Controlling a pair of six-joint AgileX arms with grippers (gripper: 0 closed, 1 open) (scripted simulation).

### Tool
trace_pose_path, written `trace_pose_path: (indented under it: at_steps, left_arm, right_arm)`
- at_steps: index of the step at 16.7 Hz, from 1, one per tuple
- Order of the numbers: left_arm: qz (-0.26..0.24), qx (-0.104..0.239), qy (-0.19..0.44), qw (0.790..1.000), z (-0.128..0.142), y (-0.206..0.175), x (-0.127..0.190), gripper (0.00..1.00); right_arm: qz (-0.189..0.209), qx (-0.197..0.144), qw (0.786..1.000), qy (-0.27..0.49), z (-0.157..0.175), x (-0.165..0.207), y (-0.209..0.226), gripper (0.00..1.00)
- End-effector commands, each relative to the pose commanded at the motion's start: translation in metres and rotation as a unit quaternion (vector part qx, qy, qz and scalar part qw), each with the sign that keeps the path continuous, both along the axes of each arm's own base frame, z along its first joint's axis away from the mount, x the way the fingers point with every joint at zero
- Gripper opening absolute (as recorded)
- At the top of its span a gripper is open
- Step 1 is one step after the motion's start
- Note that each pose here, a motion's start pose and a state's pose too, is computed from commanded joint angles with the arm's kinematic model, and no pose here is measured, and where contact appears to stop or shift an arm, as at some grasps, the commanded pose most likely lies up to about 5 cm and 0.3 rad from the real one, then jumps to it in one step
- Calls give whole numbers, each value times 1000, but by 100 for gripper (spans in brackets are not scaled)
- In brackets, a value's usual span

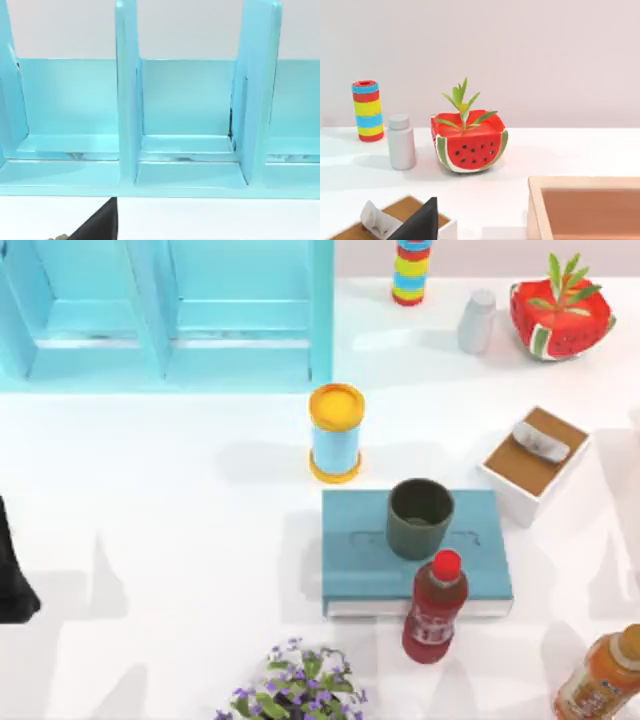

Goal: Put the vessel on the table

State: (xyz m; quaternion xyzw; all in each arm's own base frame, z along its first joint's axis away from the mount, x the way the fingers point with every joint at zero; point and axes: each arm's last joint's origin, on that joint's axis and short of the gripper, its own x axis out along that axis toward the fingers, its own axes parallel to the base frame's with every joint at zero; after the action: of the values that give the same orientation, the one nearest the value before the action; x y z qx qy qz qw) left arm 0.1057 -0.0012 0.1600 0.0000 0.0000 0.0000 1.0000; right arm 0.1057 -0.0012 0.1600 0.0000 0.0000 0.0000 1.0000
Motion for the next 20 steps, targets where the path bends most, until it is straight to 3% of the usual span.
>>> trace_pose_path:
  at_steps: [5,10,15,20]
  left_arm:
    - [-20,-6,35,999,4,-4,1,100]
    - [-94,-25,199,975,38,-24,9,100]
    - [-155,-30,348,924,126,-66,42,100]
    - [-195,-50,393,897,237,-138,92,100]
  right_arm:
    - [0,0,1000,0,0,0,0,100]
    - [0,0,1000,0,0,0,0,100]
    - [0,0,1000,0,0,0,0,100]
    - [0,0,1000,0,0,0,0,100]
